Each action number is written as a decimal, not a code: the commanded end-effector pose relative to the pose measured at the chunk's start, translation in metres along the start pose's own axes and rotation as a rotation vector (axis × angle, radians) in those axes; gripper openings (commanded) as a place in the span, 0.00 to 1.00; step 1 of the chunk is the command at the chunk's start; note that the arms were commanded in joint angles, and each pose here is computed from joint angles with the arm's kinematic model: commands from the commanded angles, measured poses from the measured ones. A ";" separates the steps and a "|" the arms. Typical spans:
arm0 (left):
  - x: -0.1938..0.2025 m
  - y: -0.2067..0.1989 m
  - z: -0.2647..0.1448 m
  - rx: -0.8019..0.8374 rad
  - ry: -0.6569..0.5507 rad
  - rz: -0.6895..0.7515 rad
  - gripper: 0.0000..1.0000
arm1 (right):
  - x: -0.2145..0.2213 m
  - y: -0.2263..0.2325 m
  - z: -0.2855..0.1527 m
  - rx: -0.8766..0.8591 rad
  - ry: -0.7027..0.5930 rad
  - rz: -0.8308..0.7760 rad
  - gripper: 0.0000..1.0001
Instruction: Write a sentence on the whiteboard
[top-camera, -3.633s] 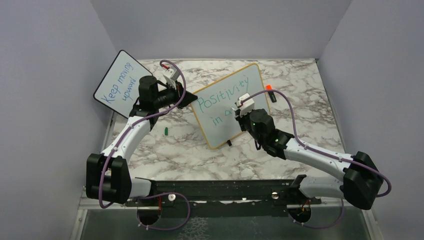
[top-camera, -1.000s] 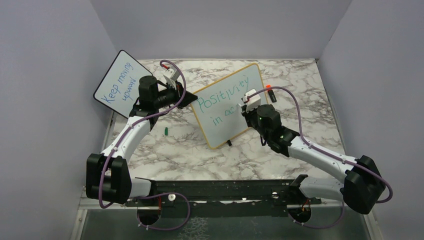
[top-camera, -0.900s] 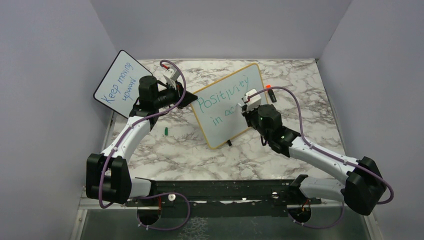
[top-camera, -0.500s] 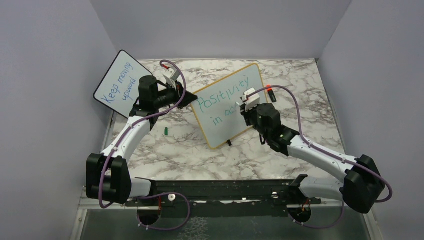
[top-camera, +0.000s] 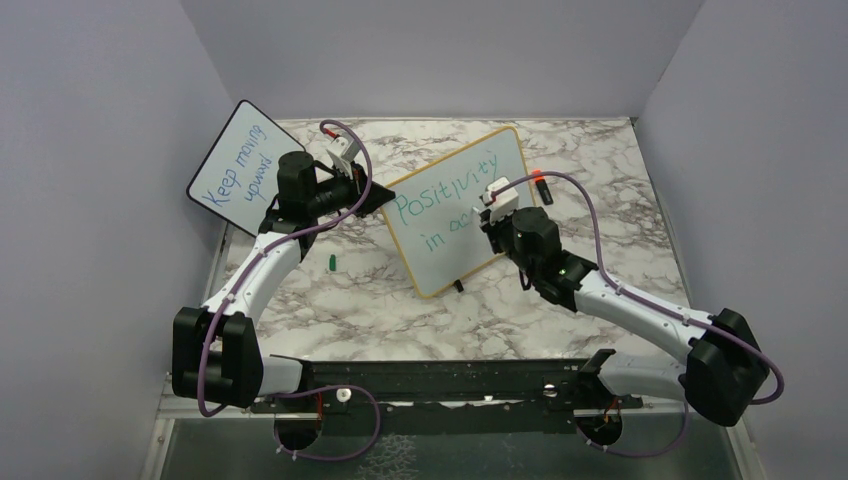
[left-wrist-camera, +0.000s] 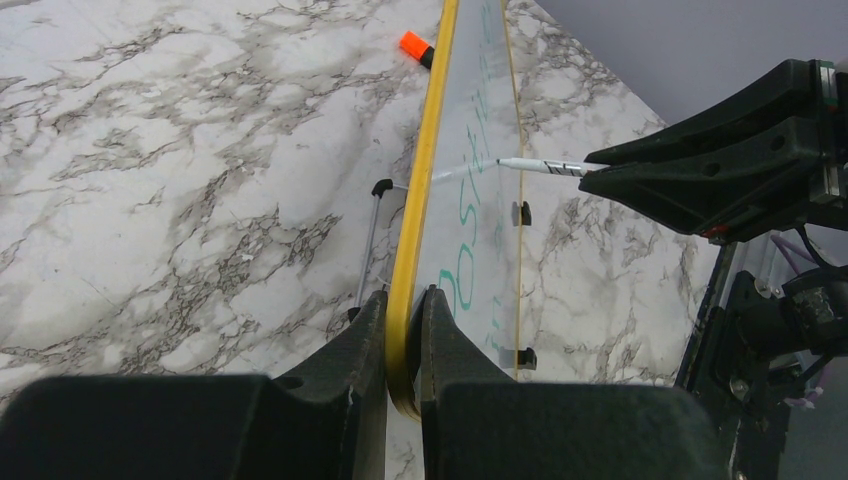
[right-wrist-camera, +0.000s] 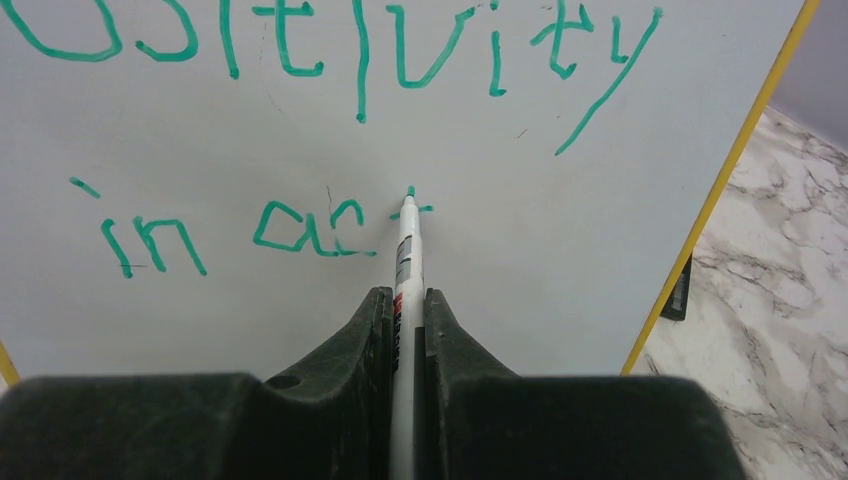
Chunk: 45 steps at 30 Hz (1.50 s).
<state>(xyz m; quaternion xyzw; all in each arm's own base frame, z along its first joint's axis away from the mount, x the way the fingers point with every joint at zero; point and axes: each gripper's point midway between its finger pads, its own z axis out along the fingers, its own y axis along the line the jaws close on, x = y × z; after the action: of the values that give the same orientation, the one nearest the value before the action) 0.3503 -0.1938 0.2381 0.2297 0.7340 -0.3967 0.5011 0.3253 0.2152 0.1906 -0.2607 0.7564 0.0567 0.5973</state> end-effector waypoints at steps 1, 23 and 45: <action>0.047 0.020 0.002 -0.078 0.132 -0.040 0.00 | 0.016 0.005 -0.007 -0.043 0.044 -0.012 0.00; 0.045 0.020 0.002 -0.079 0.130 -0.038 0.00 | 0.026 -0.011 -0.007 0.063 0.069 0.004 0.01; 0.045 0.019 0.002 -0.076 0.129 -0.037 0.00 | -0.026 -0.022 0.000 0.074 -0.085 0.058 0.00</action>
<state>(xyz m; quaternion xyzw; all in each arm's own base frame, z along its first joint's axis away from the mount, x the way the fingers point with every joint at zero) 0.3502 -0.1940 0.2381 0.2300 0.7339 -0.3970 0.5010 0.3283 0.1996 0.1985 -0.2291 0.7564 0.0457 0.6109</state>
